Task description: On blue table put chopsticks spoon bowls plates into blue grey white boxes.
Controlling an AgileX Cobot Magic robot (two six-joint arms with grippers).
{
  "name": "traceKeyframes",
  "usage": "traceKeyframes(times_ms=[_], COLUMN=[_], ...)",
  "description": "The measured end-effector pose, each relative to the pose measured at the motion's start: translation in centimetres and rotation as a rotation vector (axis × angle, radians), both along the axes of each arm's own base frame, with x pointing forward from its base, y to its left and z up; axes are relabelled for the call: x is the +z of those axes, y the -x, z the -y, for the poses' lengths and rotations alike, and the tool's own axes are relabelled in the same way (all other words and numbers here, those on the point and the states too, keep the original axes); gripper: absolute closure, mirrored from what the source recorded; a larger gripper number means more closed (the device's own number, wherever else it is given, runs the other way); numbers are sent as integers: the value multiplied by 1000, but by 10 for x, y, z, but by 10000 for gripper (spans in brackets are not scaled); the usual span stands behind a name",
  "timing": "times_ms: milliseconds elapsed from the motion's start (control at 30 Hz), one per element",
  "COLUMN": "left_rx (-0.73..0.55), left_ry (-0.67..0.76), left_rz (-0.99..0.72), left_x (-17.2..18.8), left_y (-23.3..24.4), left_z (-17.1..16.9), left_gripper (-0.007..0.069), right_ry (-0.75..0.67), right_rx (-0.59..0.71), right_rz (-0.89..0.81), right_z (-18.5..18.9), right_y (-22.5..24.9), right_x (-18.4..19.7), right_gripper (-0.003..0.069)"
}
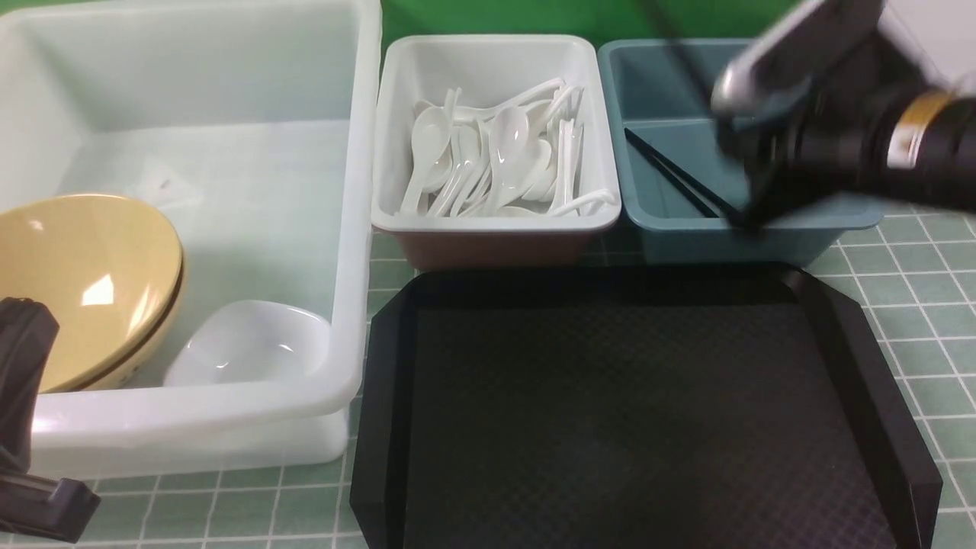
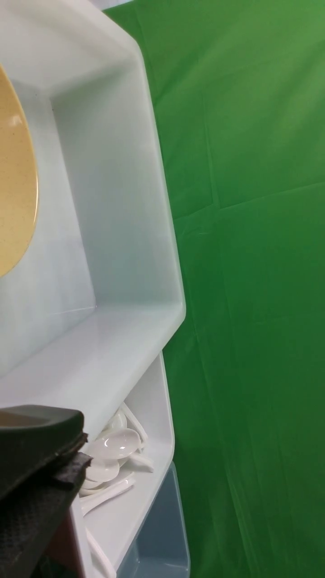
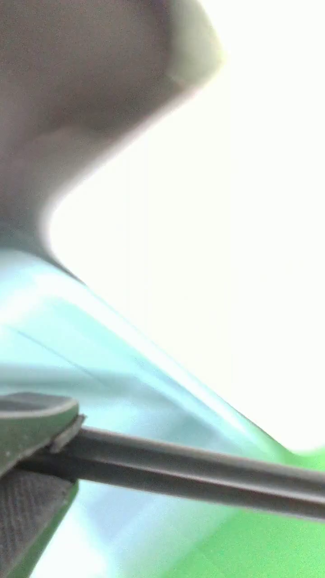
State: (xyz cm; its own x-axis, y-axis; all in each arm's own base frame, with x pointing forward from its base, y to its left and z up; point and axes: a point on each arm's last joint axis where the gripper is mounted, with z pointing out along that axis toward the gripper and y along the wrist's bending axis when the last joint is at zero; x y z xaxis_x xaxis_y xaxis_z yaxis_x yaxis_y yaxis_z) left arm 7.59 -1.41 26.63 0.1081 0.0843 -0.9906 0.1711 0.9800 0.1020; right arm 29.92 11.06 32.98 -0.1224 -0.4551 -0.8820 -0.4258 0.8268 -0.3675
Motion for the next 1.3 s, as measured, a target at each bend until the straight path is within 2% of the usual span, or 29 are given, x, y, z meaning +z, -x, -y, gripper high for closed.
traceKeyframes(times_ms=[67, 133, 233, 300, 333, 400, 500, 567, 633, 667, 700, 767, 800, 900, 933, 967, 1067, 1133, 1300], left_rx=[0, 0, 0, 0, 0, 0, 0, 0, 0, 0, 0, 0, 0, 0, 0, 0, 0, 0, 0], left_ry=[0, 0, 0, 0, 0, 0, 0, 0, 0, 0, 0, 0, 0, 0, 0, 0, 0, 0, 0], left_rz=[0, 0, 0, 0, 0, 0, 0, 0, 0, 0, 0, 0, 0, 0, 0, 0, 0, 0, 0], left_x=[0, 0, 0, 0, 0, 0, 0, 0, 0, 0, 0, 0, 0, 0, 0, 0, 0, 0, 0], left_y=[0, 0, 0, 0, 0, 0, 0, 0, 0, 0, 0, 0, 0, 0, 0, 0, 0, 0, 0], left_z=[0, 0, 0, 0, 0, 0, 0, 0, 0, 0, 0, 0, 0, 0, 0, 0, 0, 0, 0], left_gripper=[621, 621, 621, 621, 621, 621, 621, 621, 621, 621, 621, 621, 621, 621, 621, 621, 621, 621, 621], right_ry=[-118, -235, -326, -345, -344, -335, -353, -378, -410, -414, -431, -407, -402, -345, -339, -328, -308, -303, -298], right_rx=[-21, -65, -152, -212, -216, -252, -265, -266, -248, -245, -213, -149, -138, -69, -66, -56, -56, -56, -58], right_rz=[197, 266, 149, -3, -16, -164, -222, -240, -193, -186, -107, 23, 54, 196, 203, 229, 219, 213, 199], right_z=[6, 11, 14, 15, 14, 12, 9, 8, 10, 10, 13, 18, 19, 30, 31, 39, 49, 60, 72], right_y=[-26, -56, -90, -110, -111, -117, -113, -101, -81, -78, -55, -11, -4, 59, 63, 91, 119, 151, 187], right_x=[4, -7, -41, -78, -81, -113, -114, -88, -43, -39, -2, 38, 46, 70, 70, 65, 44, 17, -31], right_gripper=[489, 489, 486, 455, 451, 376, 324, 309, 335, 344, 393, 474, 489, 593, 602, 620, 622, 622, 622])
